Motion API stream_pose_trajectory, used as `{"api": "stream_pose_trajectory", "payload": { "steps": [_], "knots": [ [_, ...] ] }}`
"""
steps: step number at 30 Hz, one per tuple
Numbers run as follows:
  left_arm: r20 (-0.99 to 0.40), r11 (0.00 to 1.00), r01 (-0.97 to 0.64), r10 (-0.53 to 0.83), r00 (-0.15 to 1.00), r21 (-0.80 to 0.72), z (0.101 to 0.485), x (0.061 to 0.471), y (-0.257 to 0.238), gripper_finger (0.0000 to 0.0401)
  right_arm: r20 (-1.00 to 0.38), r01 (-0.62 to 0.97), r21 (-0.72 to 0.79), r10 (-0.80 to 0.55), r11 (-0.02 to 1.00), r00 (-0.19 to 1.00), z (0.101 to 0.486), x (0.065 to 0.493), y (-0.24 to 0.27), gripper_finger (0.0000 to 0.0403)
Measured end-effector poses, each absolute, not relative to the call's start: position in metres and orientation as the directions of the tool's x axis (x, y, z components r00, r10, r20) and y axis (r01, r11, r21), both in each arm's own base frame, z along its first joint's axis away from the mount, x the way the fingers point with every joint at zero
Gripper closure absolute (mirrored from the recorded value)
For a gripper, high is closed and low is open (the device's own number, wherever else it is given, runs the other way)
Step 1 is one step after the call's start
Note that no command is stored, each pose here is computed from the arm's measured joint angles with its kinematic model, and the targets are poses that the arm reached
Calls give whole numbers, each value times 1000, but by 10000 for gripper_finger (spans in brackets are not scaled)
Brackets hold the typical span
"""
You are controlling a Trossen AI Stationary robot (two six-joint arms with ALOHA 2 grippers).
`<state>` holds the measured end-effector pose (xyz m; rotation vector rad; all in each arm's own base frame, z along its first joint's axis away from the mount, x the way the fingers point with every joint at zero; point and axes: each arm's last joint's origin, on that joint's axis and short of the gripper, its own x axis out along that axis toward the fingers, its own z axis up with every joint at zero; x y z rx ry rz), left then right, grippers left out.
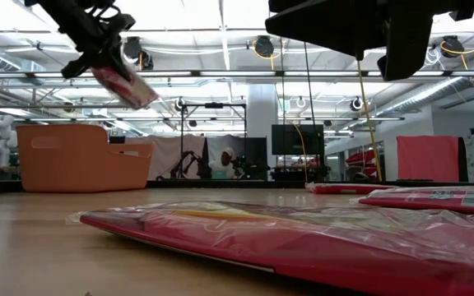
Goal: Sort popcorn bags into baskets
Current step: Put the red popcorn bag into the orange bin
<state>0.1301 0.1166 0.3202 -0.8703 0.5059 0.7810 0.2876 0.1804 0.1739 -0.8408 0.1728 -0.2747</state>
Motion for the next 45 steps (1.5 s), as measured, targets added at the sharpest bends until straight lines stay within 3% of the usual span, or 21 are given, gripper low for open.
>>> {"api": "stream_pose_trajectory", "payload": {
  "steps": [7,15,45],
  "knots": [
    [-804,387,-864,371,465,-321,320,122,143,370,-44,187,-720,-313,668,949,174,289,178,193],
    [-859,375,-908,387,334,-185,305,126,172,365,-69,162,-736,-312,657,948,170,288,178,193],
    [-934,389,-911,254,252,-140,267,154,193,364,-80,118,-683,-235,721,969,169,289,181,193]
  ]
}}
